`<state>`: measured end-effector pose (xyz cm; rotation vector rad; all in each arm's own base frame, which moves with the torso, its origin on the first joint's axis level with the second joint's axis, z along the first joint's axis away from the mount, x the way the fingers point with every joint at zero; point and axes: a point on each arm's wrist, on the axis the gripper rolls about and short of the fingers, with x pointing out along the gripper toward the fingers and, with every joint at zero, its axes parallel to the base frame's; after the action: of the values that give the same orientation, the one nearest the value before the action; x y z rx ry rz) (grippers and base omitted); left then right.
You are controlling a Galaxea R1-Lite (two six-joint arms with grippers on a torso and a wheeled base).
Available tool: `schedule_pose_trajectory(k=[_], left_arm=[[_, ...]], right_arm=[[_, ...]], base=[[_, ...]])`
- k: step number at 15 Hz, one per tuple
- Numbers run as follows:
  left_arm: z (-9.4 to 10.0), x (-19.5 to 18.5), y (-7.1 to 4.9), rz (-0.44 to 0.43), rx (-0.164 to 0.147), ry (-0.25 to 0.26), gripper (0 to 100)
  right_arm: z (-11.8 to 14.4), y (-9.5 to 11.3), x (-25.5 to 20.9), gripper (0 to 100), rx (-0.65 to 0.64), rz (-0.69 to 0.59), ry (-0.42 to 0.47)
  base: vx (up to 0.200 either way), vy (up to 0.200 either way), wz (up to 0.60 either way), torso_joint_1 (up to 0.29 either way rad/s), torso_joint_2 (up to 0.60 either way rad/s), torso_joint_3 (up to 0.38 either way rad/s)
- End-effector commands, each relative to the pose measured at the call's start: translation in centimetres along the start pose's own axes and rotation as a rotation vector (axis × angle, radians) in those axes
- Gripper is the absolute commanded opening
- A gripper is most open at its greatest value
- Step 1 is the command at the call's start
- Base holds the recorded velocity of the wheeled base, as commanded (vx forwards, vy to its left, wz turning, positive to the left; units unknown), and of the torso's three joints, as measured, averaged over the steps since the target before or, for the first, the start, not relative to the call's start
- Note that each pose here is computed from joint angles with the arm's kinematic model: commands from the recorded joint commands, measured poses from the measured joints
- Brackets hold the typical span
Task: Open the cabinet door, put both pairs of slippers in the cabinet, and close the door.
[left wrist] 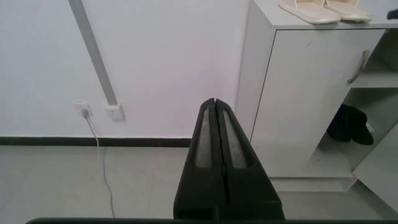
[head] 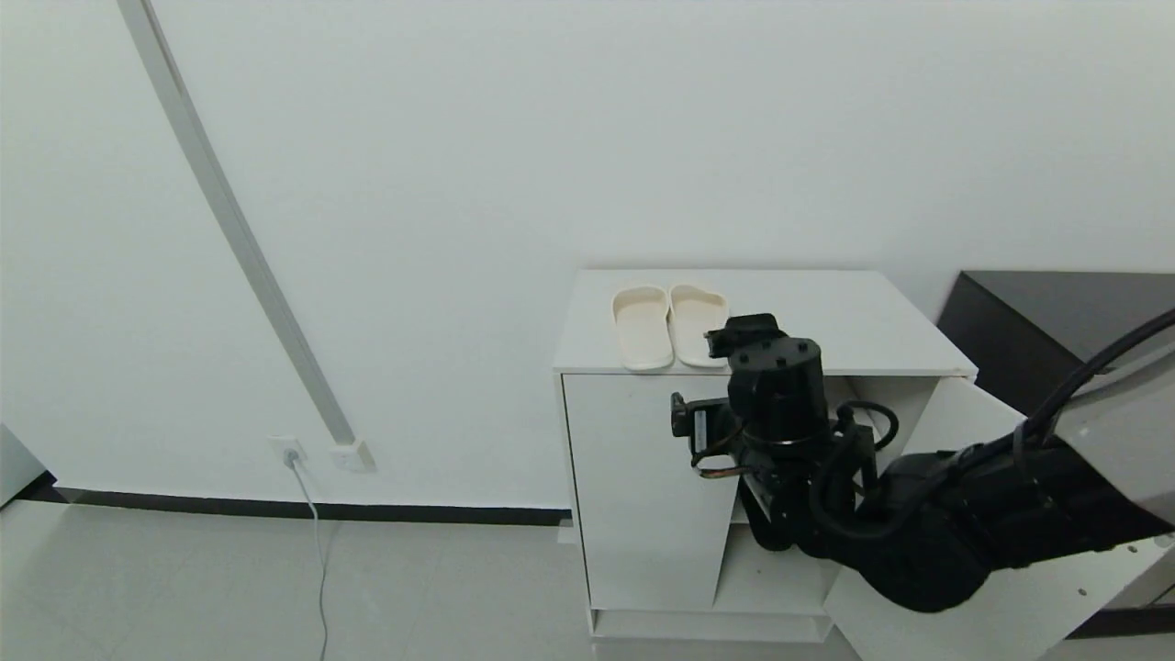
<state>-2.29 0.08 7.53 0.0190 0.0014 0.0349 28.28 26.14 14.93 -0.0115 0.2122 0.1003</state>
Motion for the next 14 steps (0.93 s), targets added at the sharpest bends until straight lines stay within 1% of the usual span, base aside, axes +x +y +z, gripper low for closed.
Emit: schedule_pose_trajectory(k=[1, 3, 4, 8, 11, 14], left_arm=[[0.0, 0.0, 0.0, 0.0, -0.001, 0.0, 0], [0.0, 0.0, 0.0, 0.0, 0.0, 0.002, 0], [0.0, 0.0, 0.0, -0.001, -0.001, 0.0, 0], [0.0, 0.0, 0.0, -0.001, 0.0, 0.002, 0], [0.0, 0.0, 0.0, 0.0, 0.0, 0.002, 0], [0.0, 0.0, 0.0, 0.0, 0.0, 0.002, 0]], right_arm=[[3.8, 0.9, 0.7, 100, 0.097, -0.002, -0.006], [4.2, 1.0, 0.7, 100, 0.12, 0.02, 0.05], [4.2, 1.1, 0.7, 100, 0.124, 0.026, 0.057], [3.1, 1.4, 1.4, 100, 0.117, 0.029, 0.087], [1.6, 2.0, 2.4, 100, 0.1, 0.018, 0.106], [0.5, 2.5, 3.3, 100, 0.096, 0.018, 0.1]], base=[[0.0, 0.0, 0.0, 0.0, 0.0, 0.0], [0.0, 0.0, 0.0, 0.0, 0.0, 0.0], [0.0, 0.0, 0.0, 0.0, 0.0, 0.0], [0.2, 0.0, 0.0, -0.005, -0.01, 0.002], [0.2, 0.0, 0.0, 0.009, 0.0, 0.001], [0.2, 0.0, 0.0, 0.002, 0.01, 0.001]])
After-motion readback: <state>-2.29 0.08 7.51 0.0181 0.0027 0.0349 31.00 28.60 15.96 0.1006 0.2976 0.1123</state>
